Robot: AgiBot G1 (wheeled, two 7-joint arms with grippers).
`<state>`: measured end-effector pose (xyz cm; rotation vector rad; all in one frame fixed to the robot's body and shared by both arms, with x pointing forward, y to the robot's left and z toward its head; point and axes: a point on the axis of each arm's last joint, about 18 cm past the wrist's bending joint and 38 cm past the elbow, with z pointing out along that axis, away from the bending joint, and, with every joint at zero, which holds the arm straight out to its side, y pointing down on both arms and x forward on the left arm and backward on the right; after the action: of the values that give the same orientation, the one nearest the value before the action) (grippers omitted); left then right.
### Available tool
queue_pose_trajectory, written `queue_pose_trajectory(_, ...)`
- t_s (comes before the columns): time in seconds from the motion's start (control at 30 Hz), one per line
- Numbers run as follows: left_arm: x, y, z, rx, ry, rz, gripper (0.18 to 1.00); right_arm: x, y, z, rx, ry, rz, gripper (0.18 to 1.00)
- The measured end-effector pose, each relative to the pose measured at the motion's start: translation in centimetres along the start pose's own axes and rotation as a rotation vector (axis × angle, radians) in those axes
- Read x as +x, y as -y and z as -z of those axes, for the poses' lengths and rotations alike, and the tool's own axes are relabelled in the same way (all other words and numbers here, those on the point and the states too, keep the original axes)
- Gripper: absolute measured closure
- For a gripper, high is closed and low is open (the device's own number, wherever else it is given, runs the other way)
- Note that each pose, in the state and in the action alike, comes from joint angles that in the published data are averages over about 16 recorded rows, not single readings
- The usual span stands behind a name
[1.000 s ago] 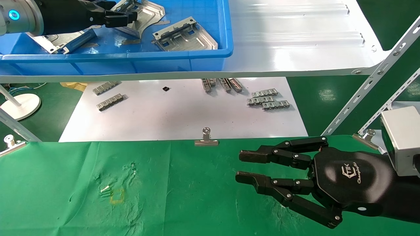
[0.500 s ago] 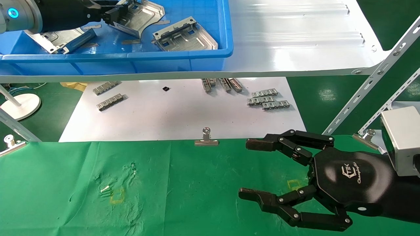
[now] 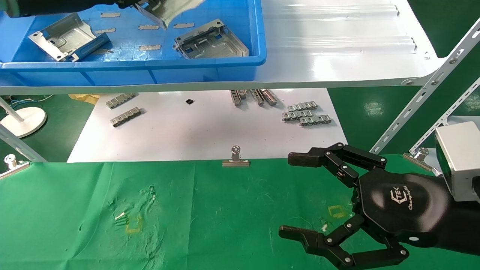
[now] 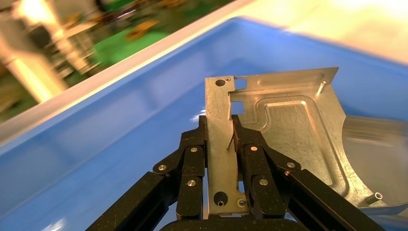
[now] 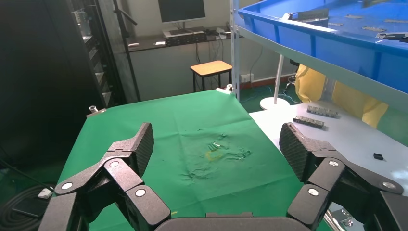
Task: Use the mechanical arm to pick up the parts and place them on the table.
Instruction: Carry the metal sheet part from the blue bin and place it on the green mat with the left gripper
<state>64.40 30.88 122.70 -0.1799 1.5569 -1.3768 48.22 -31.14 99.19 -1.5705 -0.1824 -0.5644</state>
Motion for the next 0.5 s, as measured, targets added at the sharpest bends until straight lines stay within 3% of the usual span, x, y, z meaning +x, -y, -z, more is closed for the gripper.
queue_pose_trajectory(0.27,3.4,-0.2,3.9,0.06,-0.236,-0.176,0.913,0.0,0.0,0.0,0.0,0.0,0.0,0.197)
queue_pose_trajectory(0.5,4.4,-2.4,7.4,0.06,-0.304,-0.317,0.913,0.0,0.0,0.0,0.0,0.0,0.0,0.181)
